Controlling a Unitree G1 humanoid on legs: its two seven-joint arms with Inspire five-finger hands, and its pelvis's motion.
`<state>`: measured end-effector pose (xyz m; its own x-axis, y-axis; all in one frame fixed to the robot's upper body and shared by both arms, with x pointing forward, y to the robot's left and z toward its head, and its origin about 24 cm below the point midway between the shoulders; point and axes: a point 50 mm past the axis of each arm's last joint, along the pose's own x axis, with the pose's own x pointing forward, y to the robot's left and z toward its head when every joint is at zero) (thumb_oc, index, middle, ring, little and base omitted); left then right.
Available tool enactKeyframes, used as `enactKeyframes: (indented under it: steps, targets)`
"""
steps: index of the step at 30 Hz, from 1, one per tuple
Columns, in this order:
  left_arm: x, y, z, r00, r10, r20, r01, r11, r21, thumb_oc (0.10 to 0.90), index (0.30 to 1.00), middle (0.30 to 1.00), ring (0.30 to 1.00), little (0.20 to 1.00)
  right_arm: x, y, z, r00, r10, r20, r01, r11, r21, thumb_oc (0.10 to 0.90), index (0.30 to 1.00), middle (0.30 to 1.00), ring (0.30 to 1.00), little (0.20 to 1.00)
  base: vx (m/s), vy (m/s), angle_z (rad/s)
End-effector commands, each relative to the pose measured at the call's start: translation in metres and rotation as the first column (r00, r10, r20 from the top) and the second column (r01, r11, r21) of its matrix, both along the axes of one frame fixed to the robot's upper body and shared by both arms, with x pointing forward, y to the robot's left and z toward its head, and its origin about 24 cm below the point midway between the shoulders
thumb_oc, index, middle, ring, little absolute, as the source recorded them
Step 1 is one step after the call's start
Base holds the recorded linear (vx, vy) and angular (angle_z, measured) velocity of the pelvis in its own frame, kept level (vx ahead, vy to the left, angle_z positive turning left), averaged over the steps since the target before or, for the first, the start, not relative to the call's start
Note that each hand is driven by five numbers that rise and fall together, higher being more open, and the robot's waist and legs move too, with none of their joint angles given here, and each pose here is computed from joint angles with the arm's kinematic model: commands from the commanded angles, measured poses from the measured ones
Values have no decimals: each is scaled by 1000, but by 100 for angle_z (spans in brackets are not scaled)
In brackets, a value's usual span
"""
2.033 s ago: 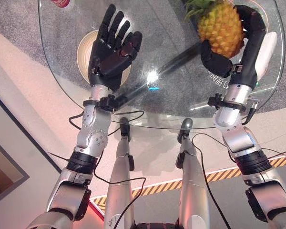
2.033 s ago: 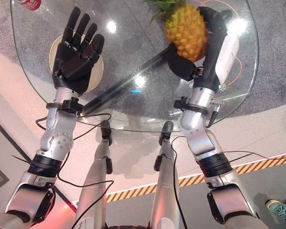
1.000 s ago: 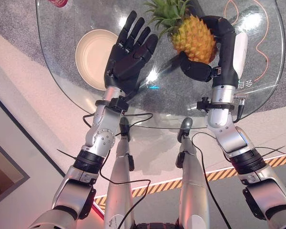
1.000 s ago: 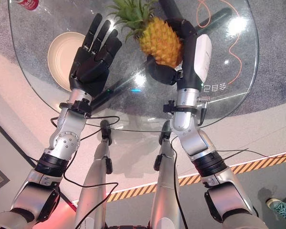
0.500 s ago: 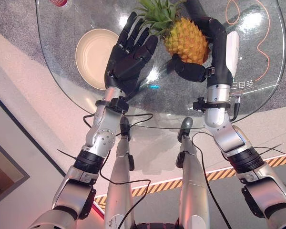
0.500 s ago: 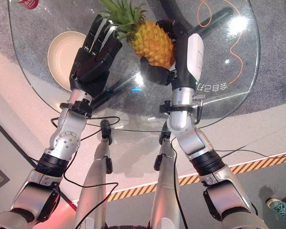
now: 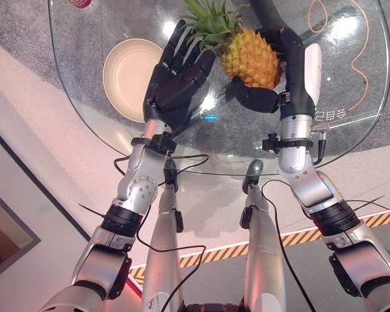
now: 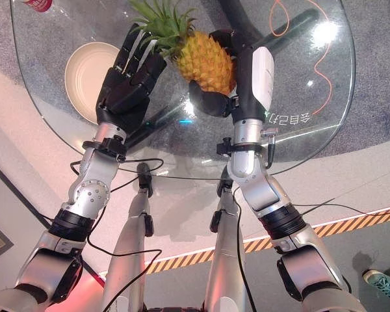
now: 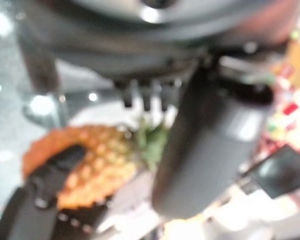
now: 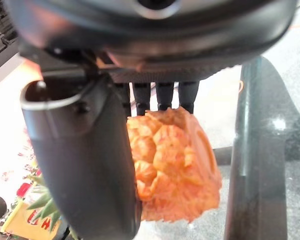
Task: Pick up the fruit to the plate
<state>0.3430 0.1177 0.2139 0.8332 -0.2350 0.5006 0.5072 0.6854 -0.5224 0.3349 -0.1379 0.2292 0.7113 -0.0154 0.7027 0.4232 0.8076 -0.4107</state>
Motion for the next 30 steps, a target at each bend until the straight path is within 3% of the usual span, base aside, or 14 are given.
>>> enactKeyframes:
  steps: [1,13,30]
  targets:
    - [-15,-14,48,975,8,223,0,999,-37,800,900,900,900,900,-46,41,70,899,252,359,-249,967,-57,100,300,300,300,200,0,0,0]
    - [-15,-7,47,971,142,191,-135,989,-54,800,900,900,900,900,-53,44,74,877,289,384,-282,956,-76,100,300,300,300,200,0,0,0]
    - [-19,-6,51,967,120,225,-94,988,-125,800,900,900,900,900,-50,54,68,885,344,313,-313,938,-146,100,300,300,300,200,0,0,0]
